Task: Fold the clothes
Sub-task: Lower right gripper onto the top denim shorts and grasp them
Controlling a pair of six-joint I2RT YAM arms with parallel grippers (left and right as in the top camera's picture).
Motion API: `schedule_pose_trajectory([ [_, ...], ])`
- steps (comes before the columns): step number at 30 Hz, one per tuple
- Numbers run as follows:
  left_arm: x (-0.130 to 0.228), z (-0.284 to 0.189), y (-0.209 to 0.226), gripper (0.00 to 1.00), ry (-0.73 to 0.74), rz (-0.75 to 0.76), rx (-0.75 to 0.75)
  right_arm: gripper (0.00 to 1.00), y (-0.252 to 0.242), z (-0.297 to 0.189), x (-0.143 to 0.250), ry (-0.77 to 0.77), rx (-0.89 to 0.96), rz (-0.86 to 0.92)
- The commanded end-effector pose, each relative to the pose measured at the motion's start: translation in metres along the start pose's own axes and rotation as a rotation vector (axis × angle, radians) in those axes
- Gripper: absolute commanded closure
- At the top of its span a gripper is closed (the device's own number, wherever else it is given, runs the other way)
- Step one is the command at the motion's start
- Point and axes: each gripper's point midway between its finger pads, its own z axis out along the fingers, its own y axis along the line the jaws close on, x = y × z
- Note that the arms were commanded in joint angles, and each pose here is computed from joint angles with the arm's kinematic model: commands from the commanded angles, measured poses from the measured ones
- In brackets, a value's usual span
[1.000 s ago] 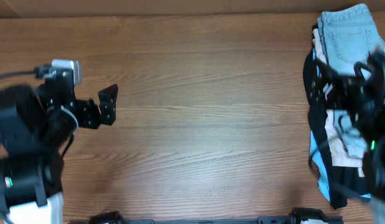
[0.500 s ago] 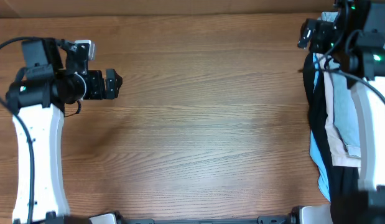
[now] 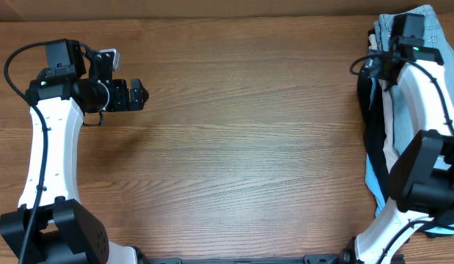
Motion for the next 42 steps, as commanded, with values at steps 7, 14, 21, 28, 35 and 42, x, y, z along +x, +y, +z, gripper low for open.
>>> schedule_pose_trajectory([
  [7, -0.018, 0.004, -0.001, 0.0, -0.051, 0.054, -0.002, 0.11, -0.027, 0.042, 0.02, 0.107, -0.077, 0.05],
  [14, -0.02, 0.005, -0.004, 0.0, -0.057, 0.064, 0.001, 0.16, -0.019, 0.042, 0.019, 0.1, -0.119, 0.005],
  [21, -0.02, 0.005, -0.005, 0.0, -0.058, 0.067, 0.002, 0.31, -0.047, 0.046, 0.018, 0.097, 0.0, 0.016],
  [28, -0.02, 0.005, -0.005, 0.0, -0.059, 0.067, 0.002, 0.47, -0.058, 0.048, 0.016, 0.087, 0.01, 0.038],
  [35, -0.023, 0.005, -0.005, 0.0, -0.067, 0.07, 0.002, 0.8, -0.05, 0.048, 0.014, 0.081, -0.042, 0.045],
  [42, -0.024, 0.005, -0.005, 0.0, -0.072, 0.072, 0.001, 0.85, -0.035, 0.05, 0.018, 0.085, -0.124, 0.047],
])
